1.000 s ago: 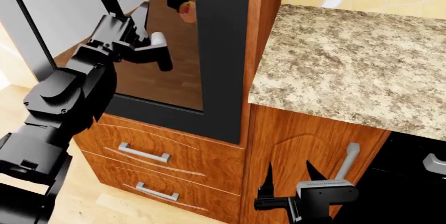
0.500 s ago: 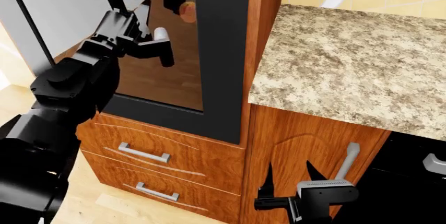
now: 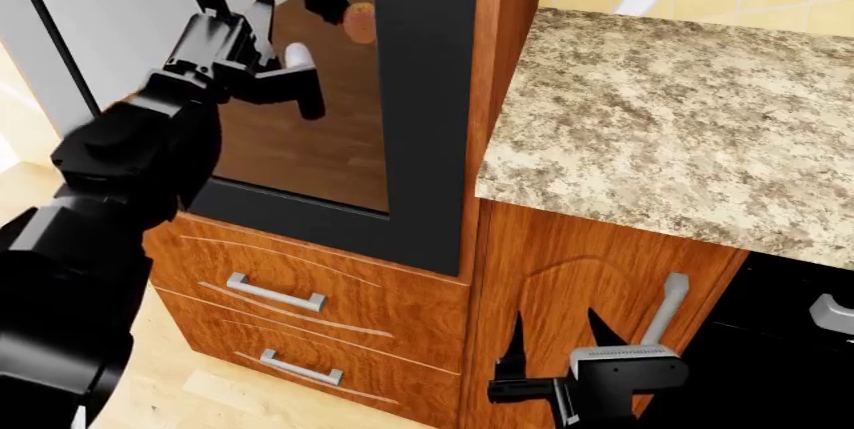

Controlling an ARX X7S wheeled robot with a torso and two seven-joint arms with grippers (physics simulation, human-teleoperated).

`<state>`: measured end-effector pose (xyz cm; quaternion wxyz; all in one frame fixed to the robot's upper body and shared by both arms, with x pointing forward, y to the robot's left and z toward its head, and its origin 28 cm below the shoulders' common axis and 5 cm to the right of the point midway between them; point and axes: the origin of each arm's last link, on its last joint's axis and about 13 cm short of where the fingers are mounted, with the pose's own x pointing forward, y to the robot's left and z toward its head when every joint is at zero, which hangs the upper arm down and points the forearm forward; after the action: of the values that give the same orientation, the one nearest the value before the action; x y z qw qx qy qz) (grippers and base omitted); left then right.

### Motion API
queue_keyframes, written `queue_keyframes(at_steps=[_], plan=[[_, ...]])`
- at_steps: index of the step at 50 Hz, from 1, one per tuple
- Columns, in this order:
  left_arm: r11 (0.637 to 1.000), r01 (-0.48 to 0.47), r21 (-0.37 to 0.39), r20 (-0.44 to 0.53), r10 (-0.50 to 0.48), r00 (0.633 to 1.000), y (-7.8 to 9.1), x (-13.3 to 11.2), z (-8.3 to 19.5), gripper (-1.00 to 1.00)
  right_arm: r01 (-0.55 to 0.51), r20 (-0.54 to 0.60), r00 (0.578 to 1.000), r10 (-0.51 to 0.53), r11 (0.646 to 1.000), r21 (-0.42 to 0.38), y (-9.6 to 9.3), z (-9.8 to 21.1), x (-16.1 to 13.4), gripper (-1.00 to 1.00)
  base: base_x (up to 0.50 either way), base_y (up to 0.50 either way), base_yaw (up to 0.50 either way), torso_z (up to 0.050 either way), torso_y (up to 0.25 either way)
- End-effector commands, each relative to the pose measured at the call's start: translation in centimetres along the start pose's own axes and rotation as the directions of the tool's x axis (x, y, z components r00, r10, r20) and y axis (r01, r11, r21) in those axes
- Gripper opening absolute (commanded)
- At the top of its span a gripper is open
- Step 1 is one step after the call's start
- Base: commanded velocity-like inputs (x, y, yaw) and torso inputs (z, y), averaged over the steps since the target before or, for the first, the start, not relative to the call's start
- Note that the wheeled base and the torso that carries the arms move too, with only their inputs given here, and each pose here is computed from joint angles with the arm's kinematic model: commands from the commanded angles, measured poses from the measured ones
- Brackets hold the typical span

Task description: Open the oven door

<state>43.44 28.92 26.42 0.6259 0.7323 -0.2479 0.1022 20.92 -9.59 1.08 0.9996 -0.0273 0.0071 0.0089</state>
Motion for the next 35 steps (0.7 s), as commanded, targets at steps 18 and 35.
queue_keyframes(at_steps=[18, 35], plan=[[0.999, -0.038, 0.015, -0.051, 0.039, 0.998, 1.2, 0.7, -0.4, 1.0, -0.001, -0.006, 1.0, 0.001, 1.0, 0.0, 0.0, -0.1, 0.0, 1.0, 0.0, 0.0, 0.0, 0.0, 0.0], [0.999, -0.052, 0.006, -0.025, 0.052, 0.998, 1.9, 1.3, 0.1, 1.0, -0.002, -0.004, 1.0, 0.002, 1.0, -0.003, 0.1, -0.2, 0.0, 1.0, 0.0, 0.0, 0.0, 0.0, 0.0]])
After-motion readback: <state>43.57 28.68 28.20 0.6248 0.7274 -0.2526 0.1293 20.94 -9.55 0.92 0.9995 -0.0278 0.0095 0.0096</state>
